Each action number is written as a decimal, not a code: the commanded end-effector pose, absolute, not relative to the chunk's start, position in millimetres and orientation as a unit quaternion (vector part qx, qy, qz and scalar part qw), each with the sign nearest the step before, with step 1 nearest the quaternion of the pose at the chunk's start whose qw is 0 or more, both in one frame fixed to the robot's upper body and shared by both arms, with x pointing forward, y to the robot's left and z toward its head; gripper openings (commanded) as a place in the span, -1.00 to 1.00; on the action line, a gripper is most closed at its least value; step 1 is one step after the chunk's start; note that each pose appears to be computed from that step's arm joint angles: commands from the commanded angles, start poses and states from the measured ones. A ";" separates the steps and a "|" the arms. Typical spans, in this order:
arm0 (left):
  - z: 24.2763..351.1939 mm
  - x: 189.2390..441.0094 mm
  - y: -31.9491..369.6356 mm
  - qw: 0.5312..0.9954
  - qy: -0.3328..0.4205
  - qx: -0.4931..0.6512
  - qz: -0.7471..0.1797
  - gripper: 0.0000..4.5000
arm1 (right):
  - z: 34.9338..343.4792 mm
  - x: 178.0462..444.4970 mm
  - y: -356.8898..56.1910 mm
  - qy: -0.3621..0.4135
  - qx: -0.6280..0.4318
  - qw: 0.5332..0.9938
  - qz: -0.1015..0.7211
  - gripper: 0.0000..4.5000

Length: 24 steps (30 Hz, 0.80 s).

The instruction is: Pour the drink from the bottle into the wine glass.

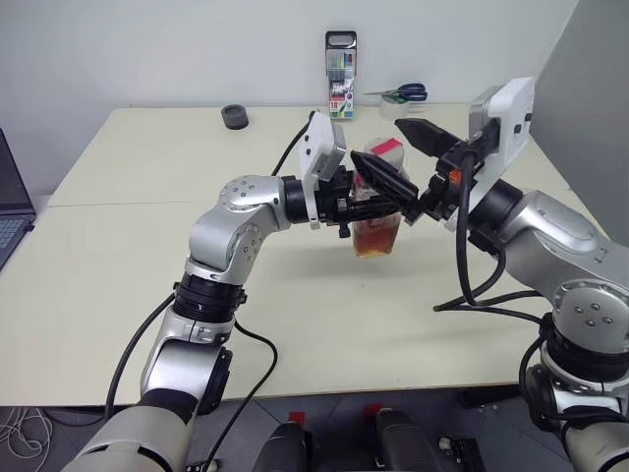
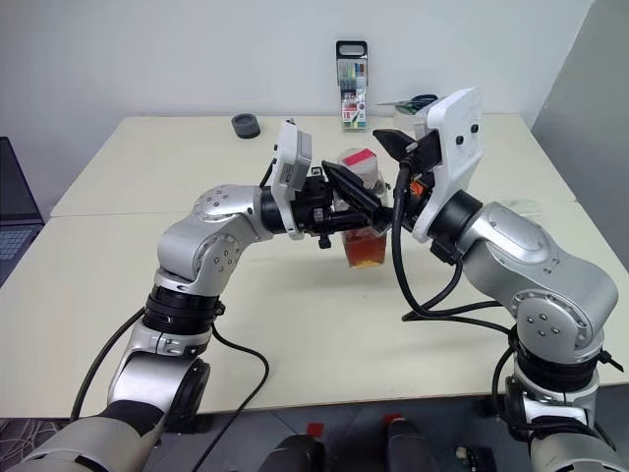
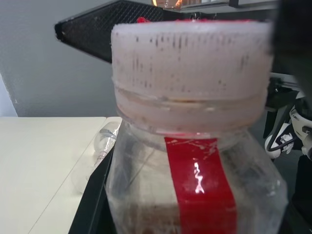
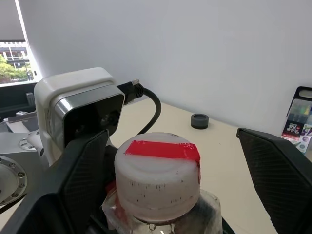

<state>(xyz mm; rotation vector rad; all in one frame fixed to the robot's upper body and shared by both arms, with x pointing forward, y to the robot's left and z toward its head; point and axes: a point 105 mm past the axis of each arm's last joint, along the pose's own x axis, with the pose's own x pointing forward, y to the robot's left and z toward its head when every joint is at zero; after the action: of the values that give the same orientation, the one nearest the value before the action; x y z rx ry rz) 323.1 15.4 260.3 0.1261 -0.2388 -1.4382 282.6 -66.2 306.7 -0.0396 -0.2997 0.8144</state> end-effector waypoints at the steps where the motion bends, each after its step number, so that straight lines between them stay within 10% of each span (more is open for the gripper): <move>1: 278.4 316.8 15.1 0.735 -0.145 0.073 -0.659 -0.21 | 319.5 274.1 -64.2 -0.179 -0.022 0.897 0.403 0.43; 5: 277.9 316.0 15.5 0.734 -0.144 0.073 -0.660 -0.21 | 315.7 273.3 -63.5 -0.172 -0.025 0.896 0.408 -0.16; 24: 272.5 294.2 20.9 0.699 -0.119 0.062 -0.703 -0.21 | 332.0 287.0 -87.3 -0.098 -0.037 0.804 0.586 -0.18</move>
<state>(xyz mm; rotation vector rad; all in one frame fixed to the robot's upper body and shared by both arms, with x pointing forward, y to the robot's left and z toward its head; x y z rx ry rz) 303.5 16.4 257.8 0.1174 -0.1984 -1.5338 281.7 -74.3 313.1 -0.0698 -0.1322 1.2849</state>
